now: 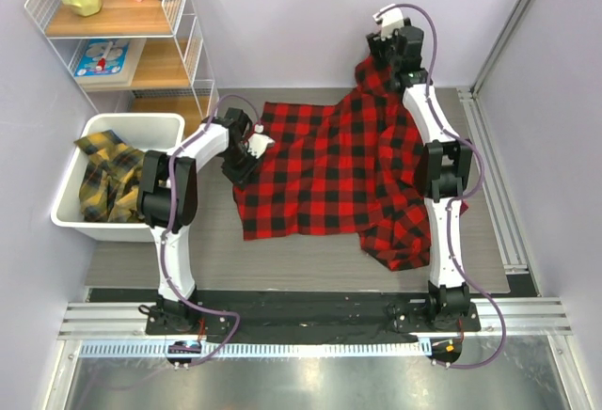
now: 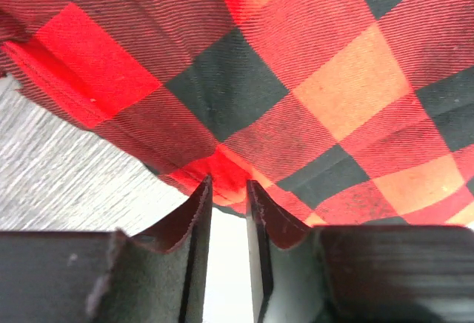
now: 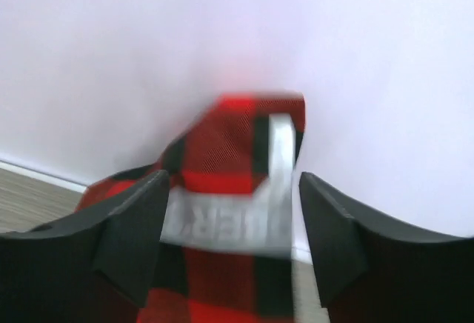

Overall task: Fold and stack the long sleeve shirts
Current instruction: Flatten the shirt out

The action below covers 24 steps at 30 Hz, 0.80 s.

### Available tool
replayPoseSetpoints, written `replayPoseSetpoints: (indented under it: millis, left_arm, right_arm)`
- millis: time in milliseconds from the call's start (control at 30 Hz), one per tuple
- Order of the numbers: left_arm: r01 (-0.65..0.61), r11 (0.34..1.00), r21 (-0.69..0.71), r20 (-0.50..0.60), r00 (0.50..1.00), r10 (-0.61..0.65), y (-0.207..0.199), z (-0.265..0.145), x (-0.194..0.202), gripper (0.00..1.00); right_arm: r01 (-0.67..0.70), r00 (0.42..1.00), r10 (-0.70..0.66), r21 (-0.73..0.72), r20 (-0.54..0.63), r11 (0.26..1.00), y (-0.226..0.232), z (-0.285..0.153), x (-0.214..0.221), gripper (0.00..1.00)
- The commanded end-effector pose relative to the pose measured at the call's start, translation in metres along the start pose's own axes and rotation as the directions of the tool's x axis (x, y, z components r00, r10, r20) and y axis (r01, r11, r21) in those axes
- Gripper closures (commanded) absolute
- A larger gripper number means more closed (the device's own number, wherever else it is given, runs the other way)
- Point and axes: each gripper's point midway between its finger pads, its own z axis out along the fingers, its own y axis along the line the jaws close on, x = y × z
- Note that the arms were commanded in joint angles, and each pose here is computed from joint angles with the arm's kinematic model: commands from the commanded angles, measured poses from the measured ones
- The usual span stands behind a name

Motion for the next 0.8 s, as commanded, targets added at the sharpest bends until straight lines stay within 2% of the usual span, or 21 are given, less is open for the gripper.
replayPoseSetpoints:
  millis: [0, 33, 67, 100, 167, 200, 267, 300, 333, 433, 567, 667, 767]
  left_arm:
    - [0.033, 0.999, -0.015, 0.052, 0.998, -0.032, 0.0, -0.012, -0.014, 0.71]
    - [0.034, 0.999, -0.016, 0.062, 0.998, -0.033, 0.0, -0.015, -0.016, 0.65]
    - [0.034, 0.999, -0.003, 0.074, 0.997, -0.034, -0.003, -0.018, -0.019, 0.63]
    - [0.037, 0.999, -0.003, 0.096, 0.995, -0.037, -0.005, -0.024, -0.023, 0.6]
    - [0.028, 0.999, 0.023, 0.115, 0.993, -0.031, -0.011, -0.032, -0.027, 0.57]
    - [0.025, 0.999, 0.036, 0.129, 0.991, -0.03, -0.015, -0.037, -0.029, 0.57]
    - [-0.003, 0.998, 0.057, 0.136, 0.991, -0.005, -0.024, -0.04, -0.031, 0.56]
    - [-0.026, 0.998, 0.064, 0.126, 0.992, 0.017, -0.027, -0.04, -0.027, 0.56]
    - [-0.04, 0.997, 0.07, 0.118, 0.993, 0.032, -0.031, -0.04, -0.025, 0.56]
    - [-0.102, 0.991, 0.09, 0.08, 0.992, 0.095, -0.044, -0.034, -0.016, 0.57]
    - [-0.149, 0.985, 0.092, 0.033, 0.989, 0.147, -0.055, -0.023, -0.006, 0.57]
    - [-0.15, 0.984, 0.1, -0.027, 0.988, 0.153, -0.057, -0.013, 0.009, 0.57]
    - [-0.166, 0.983, 0.077, -0.089, 0.981, 0.172, -0.055, -0.005, 0.029, 0.59]
  right_arm:
    - [0.085, 0.976, -0.077, -0.031, 0.205, 0.996, 0.001, -0.036, -0.11, 0.05]
    - [0.115, 0.985, -0.112, -0.019, 0.129, 0.993, -0.004, -0.042, -0.096, 0.01]
    - [0.117, 0.991, -0.117, 0.004, 0.064, 0.993, -0.017, -0.059, -0.095, 0.0]
    - [0.121, 0.992, -0.122, -0.011, -0.031, 0.993, -0.024, -0.067, -0.062, 0.0]
    - [0.094, 0.988, -0.096, -0.023, -0.117, 0.995, -0.043, -0.101, -0.054, 0.0]
    - [0.073, 0.976, -0.078, -0.033, -0.205, 0.997, -0.053, -0.112, -0.019, 0.0]
    - [0.006, 0.958, -0.028, -0.077, -0.285, 0.997, -0.059, -0.145, -0.005, 0.01]
    - [-0.025, 0.937, -0.007, -0.087, -0.348, 0.996, -0.068, -0.157, 0.019, 0.04]
    - [-0.042, 0.923, -0.001, -0.105, -0.384, 0.994, -0.068, -0.168, 0.029, 0.13]
    - [-0.118, 0.851, 0.014, -0.165, -0.525, 0.979, -0.056, -0.2, 0.069, 0.33]
    - [-0.237, 0.713, 0.012, -0.225, -0.701, 0.945, -0.022, -0.234, 0.128, 0.54]
    - [-0.289, 0.602, -0.008, -0.227, -0.798, 0.93, -0.001, -0.258, 0.18, 0.59]
    - [-0.314, 0.522, -0.032, -0.227, -0.852, 0.922, 0.014, -0.273, 0.217, 0.61]
